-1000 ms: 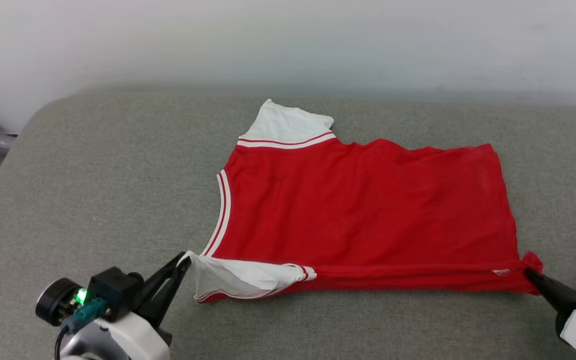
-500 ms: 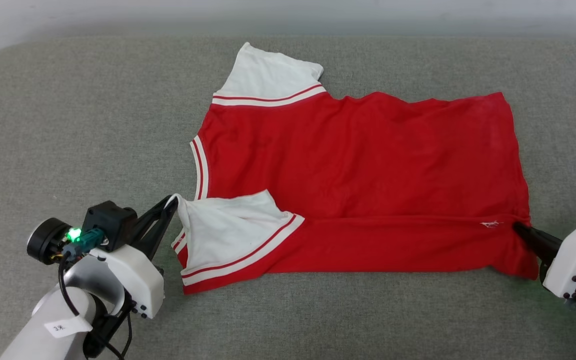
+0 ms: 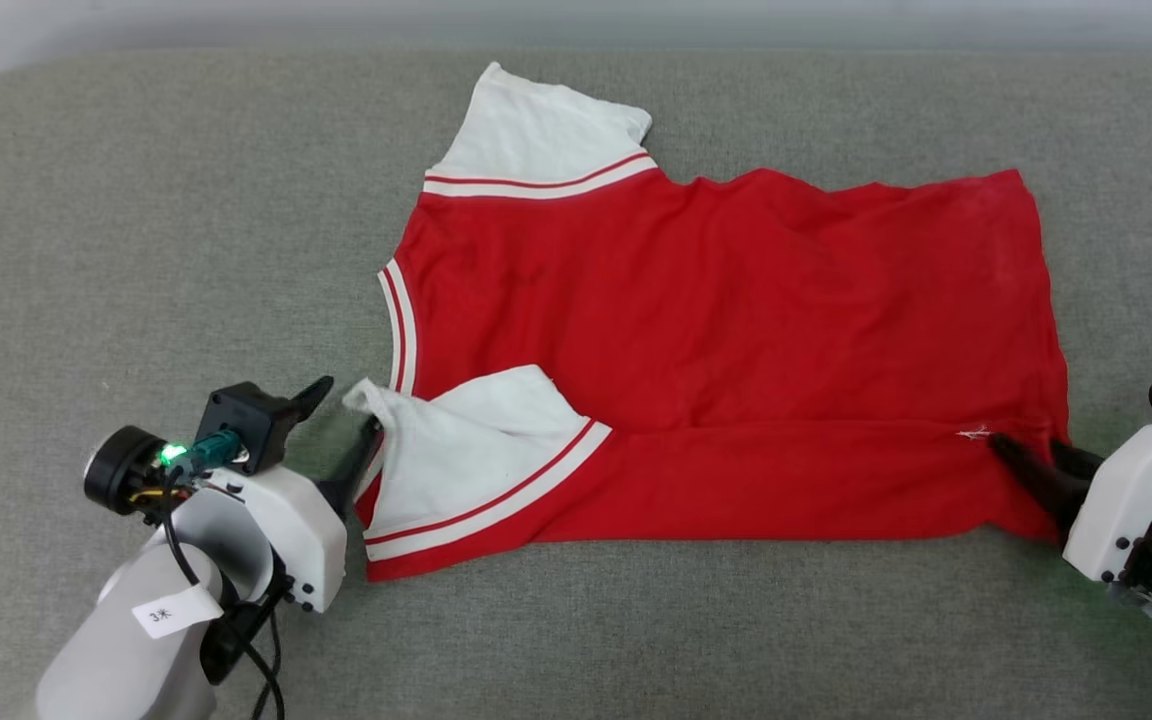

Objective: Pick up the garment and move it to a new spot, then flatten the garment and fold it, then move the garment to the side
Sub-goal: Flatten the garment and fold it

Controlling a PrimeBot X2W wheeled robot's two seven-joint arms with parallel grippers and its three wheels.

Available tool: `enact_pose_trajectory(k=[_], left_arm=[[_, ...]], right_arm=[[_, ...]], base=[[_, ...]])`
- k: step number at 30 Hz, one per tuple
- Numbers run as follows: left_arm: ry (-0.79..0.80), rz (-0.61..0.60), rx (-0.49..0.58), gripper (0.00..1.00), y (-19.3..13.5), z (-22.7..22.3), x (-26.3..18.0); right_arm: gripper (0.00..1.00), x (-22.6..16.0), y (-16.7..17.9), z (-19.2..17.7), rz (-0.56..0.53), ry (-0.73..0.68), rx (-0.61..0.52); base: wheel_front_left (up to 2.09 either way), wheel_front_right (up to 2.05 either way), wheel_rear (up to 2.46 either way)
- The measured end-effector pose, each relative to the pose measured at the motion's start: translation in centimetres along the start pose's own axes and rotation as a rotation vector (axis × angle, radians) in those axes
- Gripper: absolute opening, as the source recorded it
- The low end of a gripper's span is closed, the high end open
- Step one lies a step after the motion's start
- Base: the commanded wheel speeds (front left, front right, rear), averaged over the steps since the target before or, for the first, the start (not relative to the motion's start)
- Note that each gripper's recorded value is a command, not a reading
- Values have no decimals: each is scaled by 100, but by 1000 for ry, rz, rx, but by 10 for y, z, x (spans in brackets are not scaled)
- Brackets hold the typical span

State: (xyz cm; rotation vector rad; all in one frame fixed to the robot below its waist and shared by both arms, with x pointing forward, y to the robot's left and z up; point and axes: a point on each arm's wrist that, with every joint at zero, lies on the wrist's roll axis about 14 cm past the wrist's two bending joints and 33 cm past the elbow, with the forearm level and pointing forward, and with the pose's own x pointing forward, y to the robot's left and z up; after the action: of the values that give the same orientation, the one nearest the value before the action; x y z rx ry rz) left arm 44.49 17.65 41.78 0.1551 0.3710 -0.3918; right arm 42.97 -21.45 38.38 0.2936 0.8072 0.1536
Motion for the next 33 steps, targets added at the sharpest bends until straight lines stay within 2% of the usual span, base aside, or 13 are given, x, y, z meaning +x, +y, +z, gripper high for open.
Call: enact_pose_trajectory(k=[7, 13, 19, 24, 31, 33], left_arm=[[-75, 64, -72, 100, 7, 12, -9], [-199, 169, -163, 100, 18, 35, -29], [-313, 226, -268, 100, 17, 56, -52], [-235, 215, -327, 100, -1, 40, -61], [-41, 171, -333, 100, -31, 5, -70], [3, 150, -363, 100, -41, -3, -69]], right_arm=[[100, -14, 13, 17, 23, -91, -39], [100, -39, 18, 35, 2, -179, -185], [100, -59, 21, 31, -18, -200, -259], [100, -70, 13, 25, -74, -184, -308], [100, -77, 7, 10, -124, -129, -289], [100, -78, 9, 9, -126, -127, -282]], base=[[0, 0, 0], [0, 0, 0], [0, 0, 0], [0, 0, 0], [0, 0, 0], [0, 0, 0]])
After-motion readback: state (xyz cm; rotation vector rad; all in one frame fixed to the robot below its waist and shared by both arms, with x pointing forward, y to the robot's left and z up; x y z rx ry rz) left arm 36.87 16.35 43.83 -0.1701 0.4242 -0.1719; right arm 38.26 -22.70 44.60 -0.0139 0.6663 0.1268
